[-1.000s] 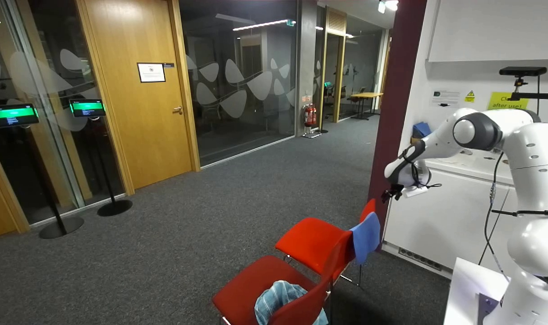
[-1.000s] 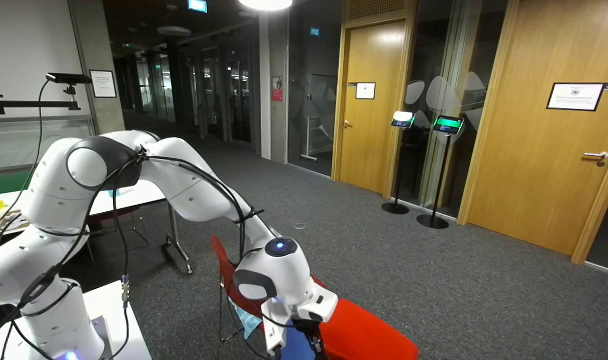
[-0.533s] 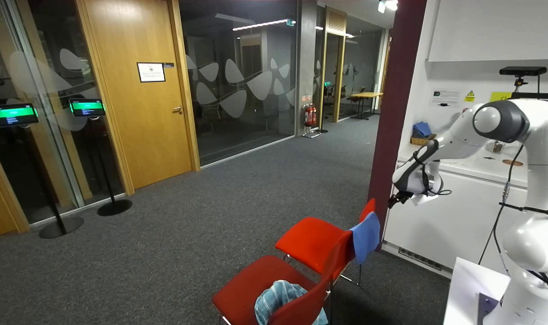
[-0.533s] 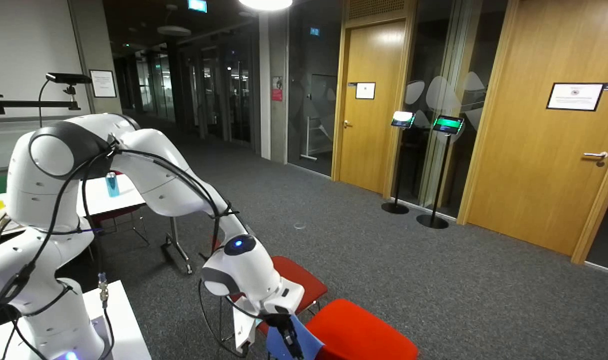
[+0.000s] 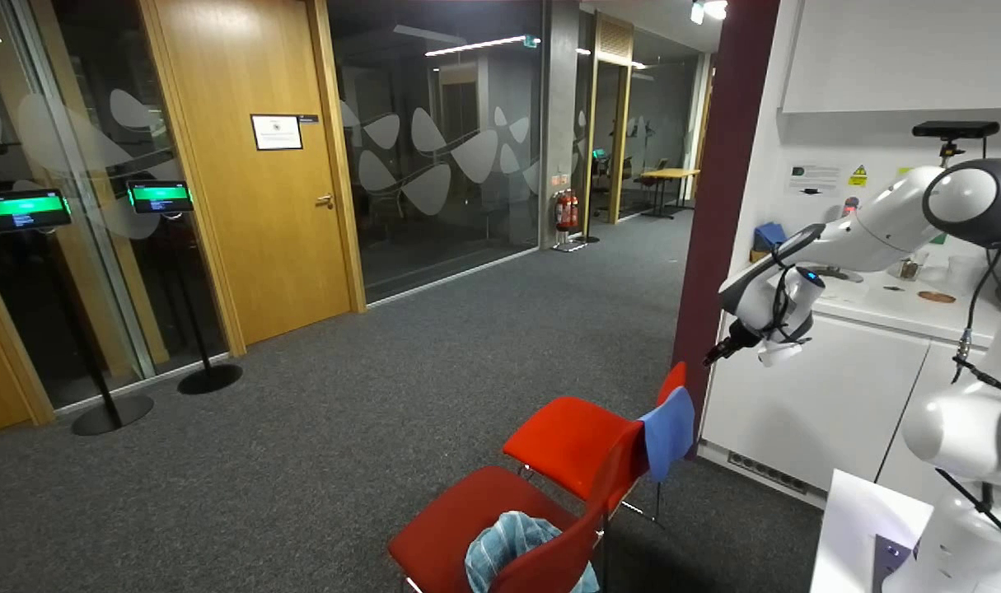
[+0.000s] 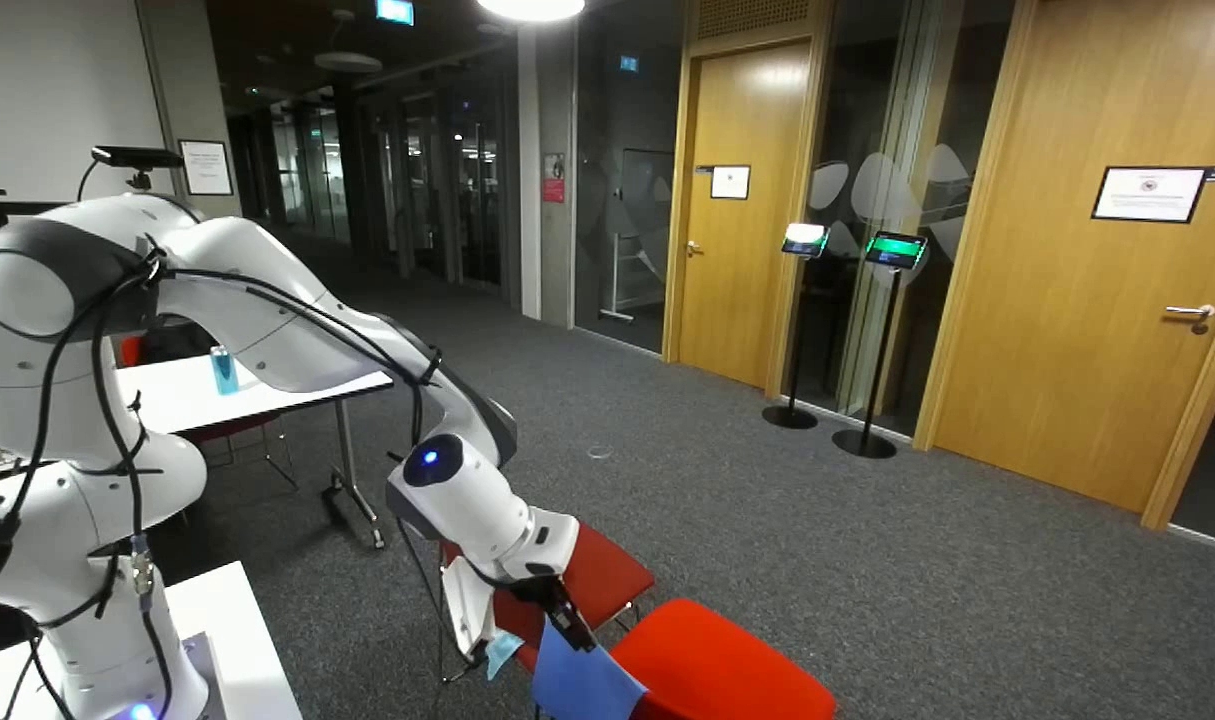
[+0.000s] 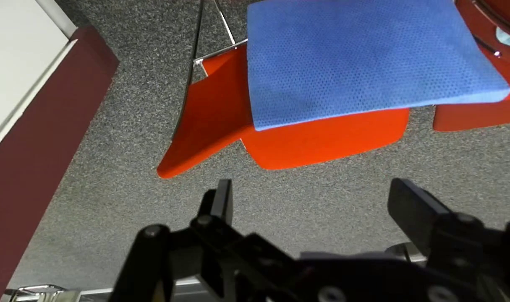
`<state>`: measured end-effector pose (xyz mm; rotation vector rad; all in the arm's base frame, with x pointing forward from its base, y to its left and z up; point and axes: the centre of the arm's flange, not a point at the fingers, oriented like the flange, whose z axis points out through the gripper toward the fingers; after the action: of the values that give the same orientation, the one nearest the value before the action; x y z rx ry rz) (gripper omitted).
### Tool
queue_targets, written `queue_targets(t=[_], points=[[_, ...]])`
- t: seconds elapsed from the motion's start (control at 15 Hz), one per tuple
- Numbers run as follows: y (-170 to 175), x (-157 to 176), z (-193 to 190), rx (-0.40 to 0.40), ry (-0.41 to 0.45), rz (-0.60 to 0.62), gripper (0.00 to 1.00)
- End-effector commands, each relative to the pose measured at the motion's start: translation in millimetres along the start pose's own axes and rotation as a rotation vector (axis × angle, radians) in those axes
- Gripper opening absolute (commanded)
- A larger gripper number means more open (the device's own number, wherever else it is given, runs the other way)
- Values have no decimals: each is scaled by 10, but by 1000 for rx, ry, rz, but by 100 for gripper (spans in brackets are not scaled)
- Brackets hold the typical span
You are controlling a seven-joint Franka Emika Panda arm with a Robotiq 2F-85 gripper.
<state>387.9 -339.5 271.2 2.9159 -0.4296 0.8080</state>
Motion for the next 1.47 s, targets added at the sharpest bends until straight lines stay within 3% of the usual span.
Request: queue_targets(t=[0.0, 0.47, 0.53, 1.4], points=[[66, -448, -267, 38, 12, -41, 100], [151, -694, -282, 91, 12, 2, 100], [183, -446, -107, 86, 3, 61, 100], [177, -514, -111, 88, -6, 69, 100]])
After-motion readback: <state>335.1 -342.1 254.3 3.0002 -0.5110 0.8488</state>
